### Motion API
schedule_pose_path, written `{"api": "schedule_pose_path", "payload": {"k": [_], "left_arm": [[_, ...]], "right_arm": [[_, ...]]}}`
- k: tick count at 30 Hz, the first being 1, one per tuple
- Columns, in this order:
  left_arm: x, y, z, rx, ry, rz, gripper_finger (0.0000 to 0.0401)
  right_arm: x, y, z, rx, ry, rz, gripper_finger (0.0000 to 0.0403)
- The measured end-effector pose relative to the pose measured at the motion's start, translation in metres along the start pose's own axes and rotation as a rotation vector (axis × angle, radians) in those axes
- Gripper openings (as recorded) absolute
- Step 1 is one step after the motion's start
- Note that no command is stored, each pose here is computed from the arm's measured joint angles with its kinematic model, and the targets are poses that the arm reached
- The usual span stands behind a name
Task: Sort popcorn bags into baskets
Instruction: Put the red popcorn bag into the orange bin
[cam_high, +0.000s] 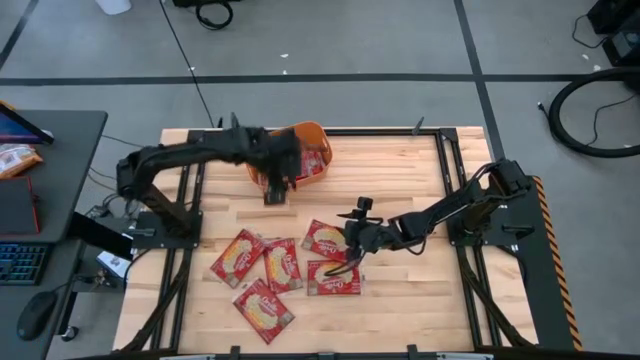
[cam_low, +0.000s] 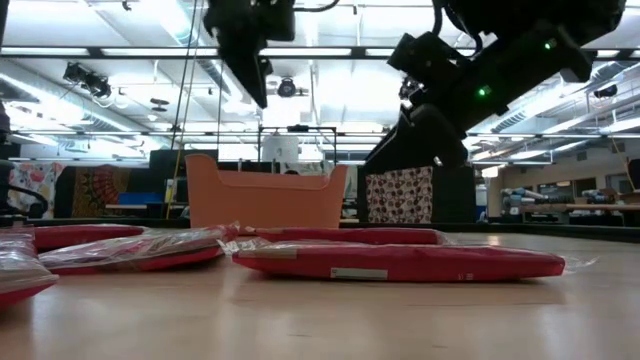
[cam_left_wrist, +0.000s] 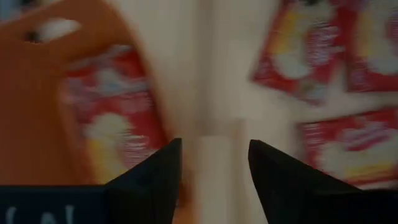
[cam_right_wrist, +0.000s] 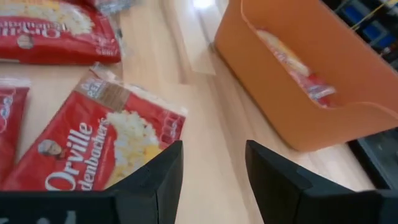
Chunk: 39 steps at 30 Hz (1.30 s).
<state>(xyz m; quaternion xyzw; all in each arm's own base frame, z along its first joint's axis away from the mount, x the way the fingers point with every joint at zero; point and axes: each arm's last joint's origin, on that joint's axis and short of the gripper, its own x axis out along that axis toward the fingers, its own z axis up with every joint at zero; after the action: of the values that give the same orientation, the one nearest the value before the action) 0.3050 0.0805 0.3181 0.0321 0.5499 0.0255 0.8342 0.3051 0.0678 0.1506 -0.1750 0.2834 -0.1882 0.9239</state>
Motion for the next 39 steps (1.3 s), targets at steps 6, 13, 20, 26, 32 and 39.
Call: {"api": "schedule_pose_path", "payload": {"k": [6, 13, 20, 26, 32, 39], "left_arm": [[0.014, -0.060, -0.002, -0.150, 0.112, -0.075, 0.0188], [0.040, -0.124, -0.028, -0.319, 0.251, -0.044, 0.0188], [0.047, -0.172, -0.052, -0.537, 0.270, 0.089, 0.0187], [0.045, -0.204, -0.063, -0.709, 0.217, 0.169, 0.0187], [0.060, -0.227, -0.075, -0.803, 0.268, 0.275, 0.0187], [0.093, -0.244, -0.084, -0.805, 0.364, 0.360, 0.0187]], "right_arm": [[0.000, 0.000, 0.002, -0.002, -0.023, -0.018, 0.0177], [-0.008, 0.010, 0.004, -0.017, -0.044, 0.015, 0.0177], [-0.017, 0.020, 0.006, -0.029, -0.074, 0.048, 0.0177], [-0.026, 0.030, 0.006, -0.053, -0.094, 0.087, 0.0177], [-0.034, 0.038, 0.008, -0.099, -0.131, 0.120, 0.0178], [-0.033, 0.043, 0.006, -0.111, -0.133, 0.198, 0.0178]]}}
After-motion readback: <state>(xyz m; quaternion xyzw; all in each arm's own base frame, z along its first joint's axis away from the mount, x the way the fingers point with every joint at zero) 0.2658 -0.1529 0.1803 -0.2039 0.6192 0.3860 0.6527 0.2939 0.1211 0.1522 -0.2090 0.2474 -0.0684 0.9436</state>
